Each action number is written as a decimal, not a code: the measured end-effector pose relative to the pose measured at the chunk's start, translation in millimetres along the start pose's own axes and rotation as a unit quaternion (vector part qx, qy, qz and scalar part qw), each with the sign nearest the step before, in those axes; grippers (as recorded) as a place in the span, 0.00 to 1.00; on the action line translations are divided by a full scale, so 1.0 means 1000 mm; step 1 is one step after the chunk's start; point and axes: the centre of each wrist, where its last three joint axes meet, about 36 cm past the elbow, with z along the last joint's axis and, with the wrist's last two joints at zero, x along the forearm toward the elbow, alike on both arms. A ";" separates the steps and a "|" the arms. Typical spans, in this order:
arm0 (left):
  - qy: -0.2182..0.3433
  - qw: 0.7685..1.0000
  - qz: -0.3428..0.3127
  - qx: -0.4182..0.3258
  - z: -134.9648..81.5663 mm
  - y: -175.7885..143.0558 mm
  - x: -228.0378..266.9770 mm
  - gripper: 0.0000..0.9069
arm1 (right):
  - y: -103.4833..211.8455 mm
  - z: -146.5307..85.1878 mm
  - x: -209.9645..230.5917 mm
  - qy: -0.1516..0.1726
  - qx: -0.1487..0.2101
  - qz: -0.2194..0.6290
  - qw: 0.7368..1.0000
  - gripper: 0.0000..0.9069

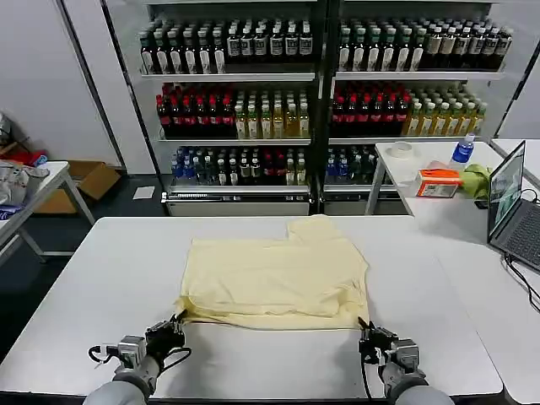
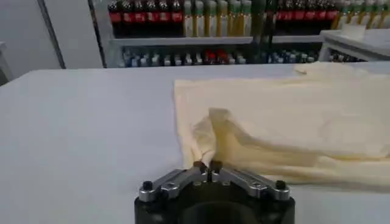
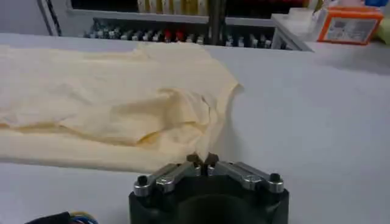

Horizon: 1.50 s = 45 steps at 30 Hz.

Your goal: Fold and organize the clothes.

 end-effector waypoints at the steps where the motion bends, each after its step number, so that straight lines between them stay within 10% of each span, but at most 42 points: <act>1: -0.001 1.000 0.000 0.000 0.000 -0.001 0.003 0.02 | 0.000 0.000 0.003 0.001 0.002 0.000 1.000 0.00; 18: 0.022 1.000 -0.005 -0.001 0.010 -0.012 0.075 0.02 | -0.004 0.007 0.060 0.015 0.053 -0.006 0.998 0.00; 21: 0.032 0.999 -0.007 -0.006 0.013 -0.011 0.083 0.06 | -0.003 0.009 0.066 0.020 0.059 -0.006 0.998 1.00; 22: 0.035 0.999 -0.007 -0.008 0.014 -0.011 0.086 0.26 | -0.002 0.010 0.068 0.023 0.061 -0.006 0.998 1.00; 23: 0.038 0.999 -0.006 -0.010 0.015 -0.011 0.088 0.93 | -0.002 0.011 0.069 0.025 0.064 -0.007 0.998 1.00; 24: 0.040 0.999 -0.005 -0.012 0.016 -0.012 0.090 1.00 | -0.001 0.011 0.071 0.026 0.066 -0.007 0.997 1.00; 45: 0.040 0.998 -0.023 -0.046 -0.005 -0.001 0.116 1.00 | -0.011 -0.027 0.076 -0.052 0.063 0.017 0.996 1.00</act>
